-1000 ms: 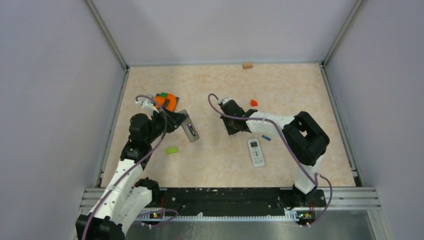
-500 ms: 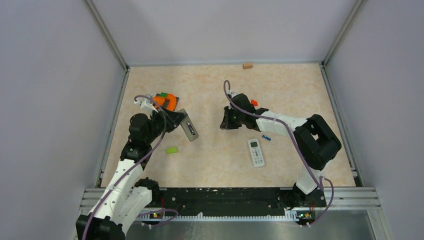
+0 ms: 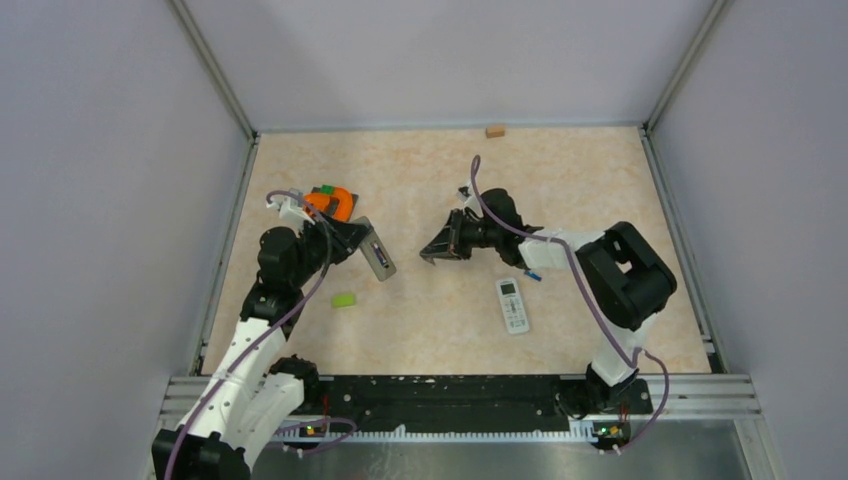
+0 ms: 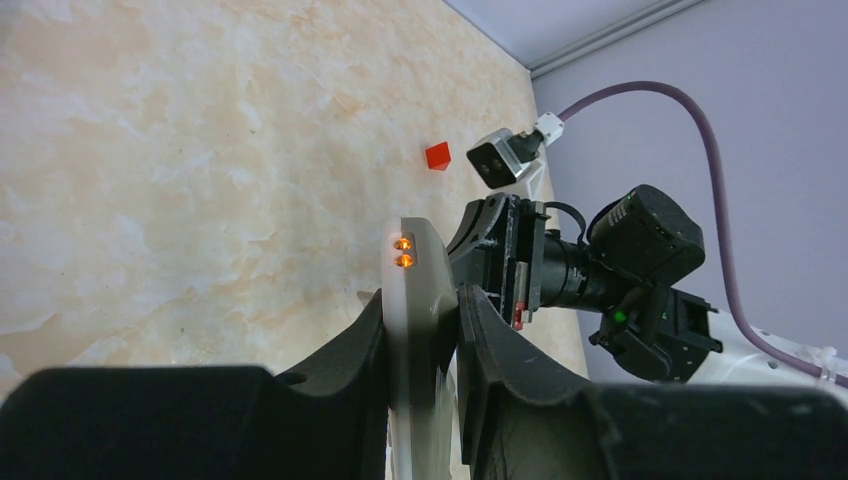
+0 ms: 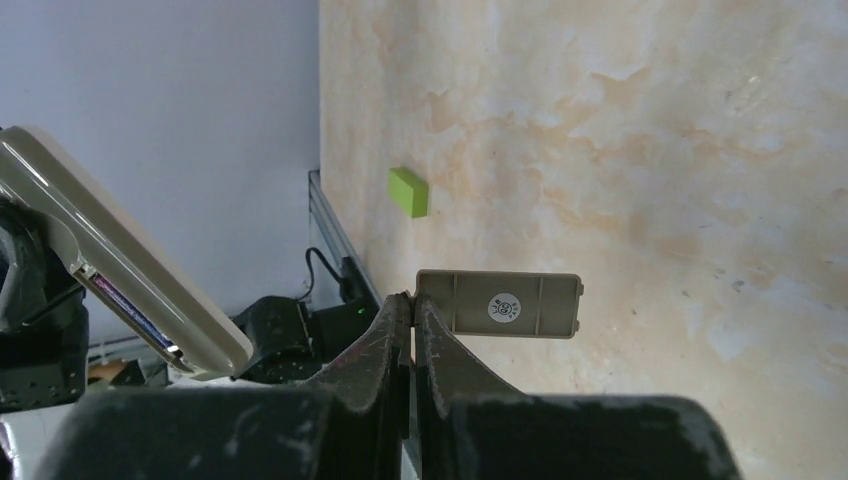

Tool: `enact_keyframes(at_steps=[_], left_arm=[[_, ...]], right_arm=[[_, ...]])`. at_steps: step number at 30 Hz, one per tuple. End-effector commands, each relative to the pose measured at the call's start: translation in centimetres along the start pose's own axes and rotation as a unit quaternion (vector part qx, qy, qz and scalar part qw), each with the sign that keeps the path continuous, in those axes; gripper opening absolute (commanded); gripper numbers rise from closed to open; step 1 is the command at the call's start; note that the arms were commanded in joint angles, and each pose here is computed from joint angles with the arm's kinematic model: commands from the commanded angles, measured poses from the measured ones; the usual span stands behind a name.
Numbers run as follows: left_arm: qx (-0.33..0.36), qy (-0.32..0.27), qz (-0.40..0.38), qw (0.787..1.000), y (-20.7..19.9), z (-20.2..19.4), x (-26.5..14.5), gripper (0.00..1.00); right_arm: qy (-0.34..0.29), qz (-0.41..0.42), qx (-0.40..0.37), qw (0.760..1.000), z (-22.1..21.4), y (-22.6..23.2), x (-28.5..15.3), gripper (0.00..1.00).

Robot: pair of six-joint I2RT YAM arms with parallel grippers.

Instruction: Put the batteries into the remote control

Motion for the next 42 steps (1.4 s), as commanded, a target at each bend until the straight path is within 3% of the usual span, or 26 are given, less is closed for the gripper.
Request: enact_keyframes(at_steps=[1, 17, 42], left_arm=[[0.010, -0.022, -0.033, 0.999, -2.1, 1.3, 0.0, 0.00], [0.010, -0.018, -0.031, 0.999, -2.2, 1.4, 0.3, 0.00], [0.010, -0.016, -0.032, 0.999, -2.3, 1.4, 0.3, 0.00]], right_arm=[[0.022, 0.072, 0.009, 0.997, -0.3, 1.5, 0.6, 0.00], [0.066, 0.092, 0.016, 0.993, -2.2, -1.8, 2.5, 0.01], [0.037, 0.108, 0.043, 0.992, -1.2, -5.8, -0.6, 0.06]])
Point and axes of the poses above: each gripper's point midway between its finger pads, its own x axis out along the fingers, its own y axis along the line the jaws close on, z = x × y, the point moved 3 cm from there along -x, back along the fingers, and after that the axes turned 13 degrees about -x, right-handed, at the moved point
